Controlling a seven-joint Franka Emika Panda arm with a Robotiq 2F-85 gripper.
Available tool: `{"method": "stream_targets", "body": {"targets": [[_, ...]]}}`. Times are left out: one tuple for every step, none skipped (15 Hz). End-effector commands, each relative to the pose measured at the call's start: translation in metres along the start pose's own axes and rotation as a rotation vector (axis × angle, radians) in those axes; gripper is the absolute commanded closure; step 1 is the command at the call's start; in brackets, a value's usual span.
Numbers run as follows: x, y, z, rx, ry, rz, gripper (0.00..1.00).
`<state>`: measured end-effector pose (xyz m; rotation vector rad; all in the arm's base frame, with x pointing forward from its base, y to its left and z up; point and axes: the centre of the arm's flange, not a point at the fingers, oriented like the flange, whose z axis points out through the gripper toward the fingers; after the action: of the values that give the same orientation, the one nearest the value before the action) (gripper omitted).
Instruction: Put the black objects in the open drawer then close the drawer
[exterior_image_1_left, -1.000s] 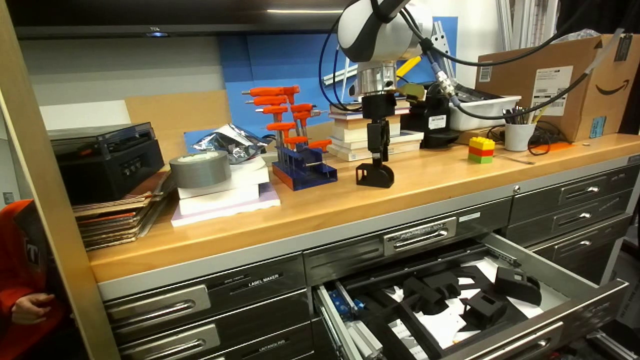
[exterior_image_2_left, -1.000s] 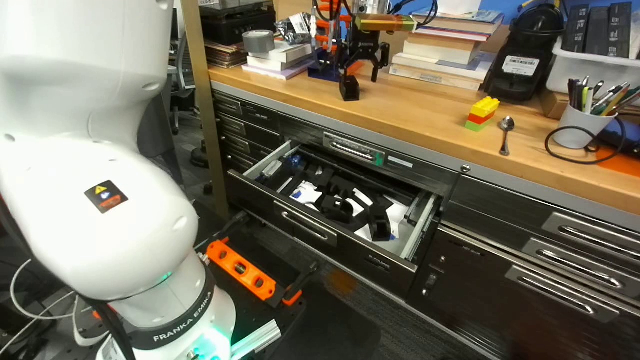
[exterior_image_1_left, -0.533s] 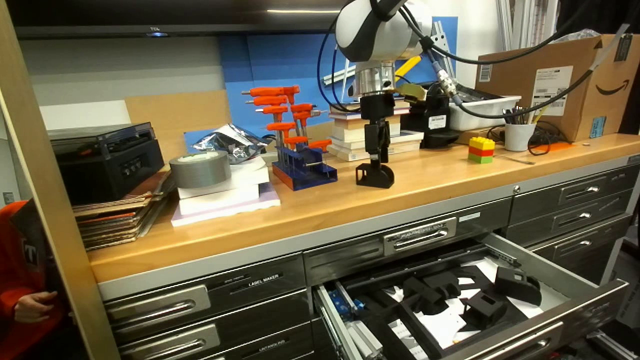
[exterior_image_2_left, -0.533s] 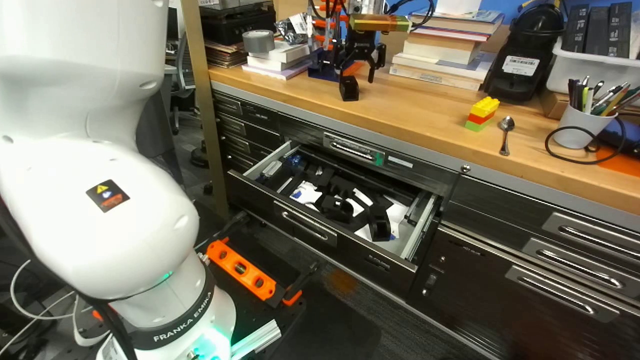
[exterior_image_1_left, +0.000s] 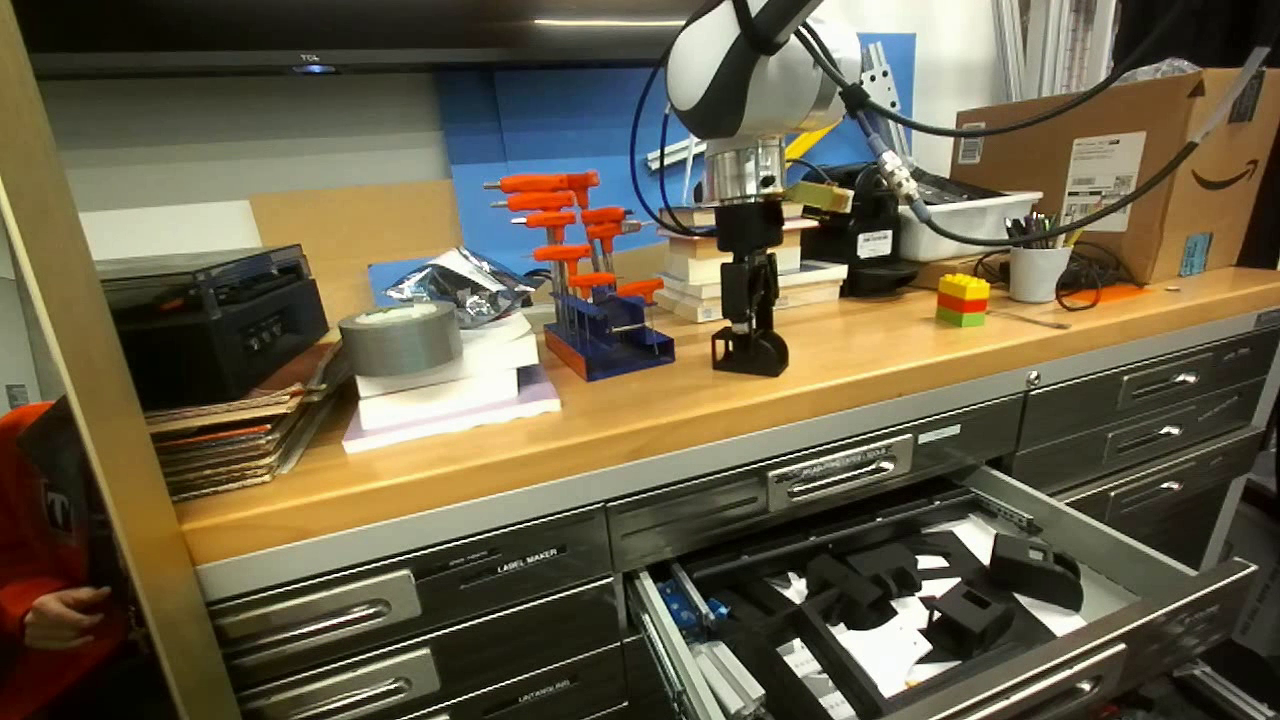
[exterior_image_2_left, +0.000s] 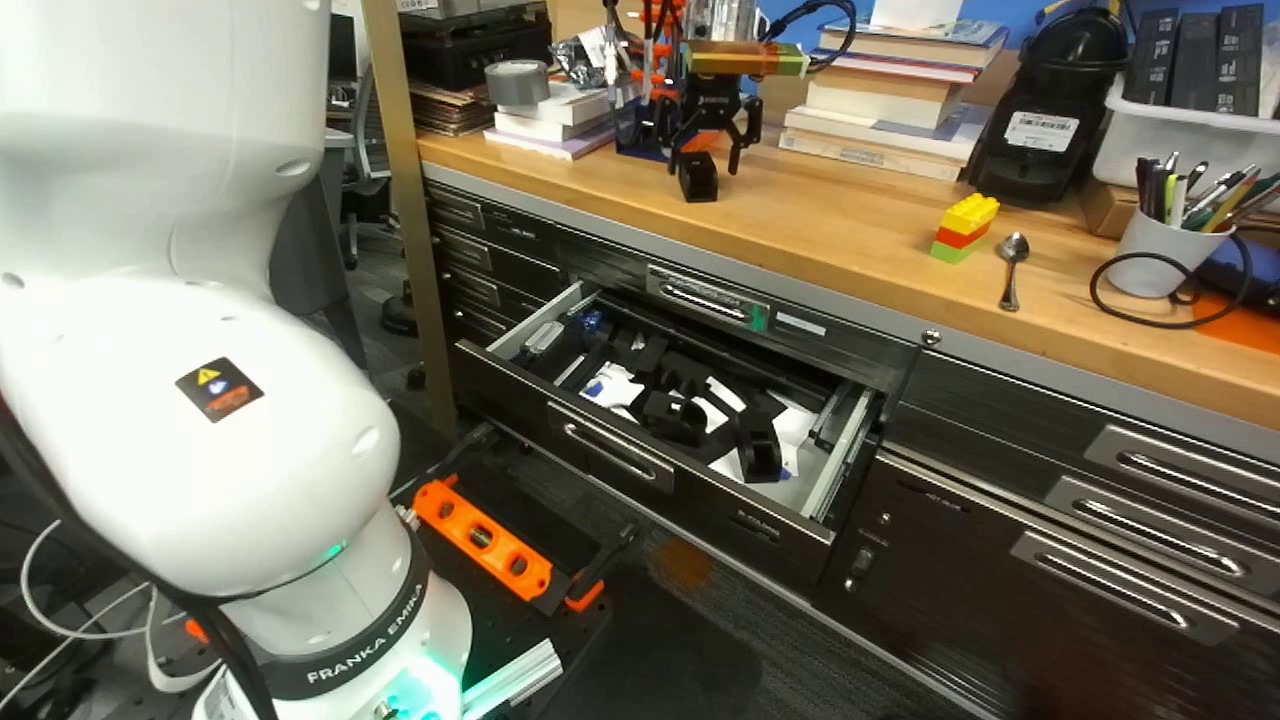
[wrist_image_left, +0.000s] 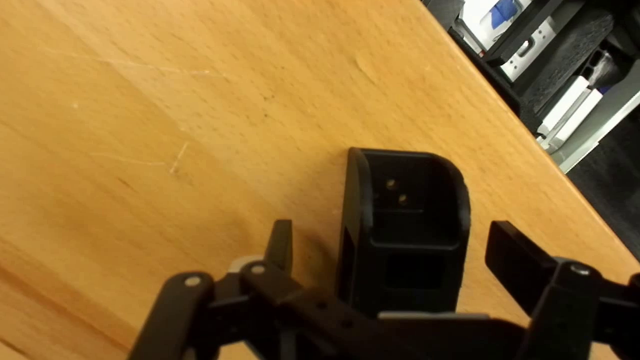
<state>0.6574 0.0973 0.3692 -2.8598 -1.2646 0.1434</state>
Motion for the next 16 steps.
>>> {"method": "stream_targets", "body": {"targets": [[-0.003,-0.007,-0.003,-0.024,0.021,0.026,0.0],[-0.003,-0.007,-0.002,-0.026,0.022,0.031,0.25],[-0.003,-0.007,-0.001,-0.031,0.025,0.033,0.28],[-0.003,-0.006,-0.001,-0.033,0.026,0.034,0.33],[-0.003,-0.007,0.0,-0.034,0.027,0.036,0.4],[-0.003,-0.007,0.0,-0.036,0.028,0.038,0.48],[-0.003,-0.007,0.001,-0.038,0.03,0.04,0.55],[-0.003,-0.007,0.001,-0.041,0.029,0.046,0.62],[-0.004,-0.007,0.001,-0.046,0.025,0.053,0.68],[-0.004,-0.008,0.001,-0.045,0.022,0.055,0.69],[-0.006,-0.009,-0.001,-0.044,0.016,0.063,0.69],[-0.008,-0.01,-0.004,-0.051,0.013,0.079,0.69],[-0.014,-0.012,-0.008,-0.06,0.011,0.096,0.69],[-0.025,-0.013,-0.013,-0.07,0.012,0.125,0.69],[-0.034,-0.013,-0.017,-0.08,0.013,0.152,0.69],[-0.047,-0.013,-0.022,-0.083,0.017,0.19,0.69]]}}
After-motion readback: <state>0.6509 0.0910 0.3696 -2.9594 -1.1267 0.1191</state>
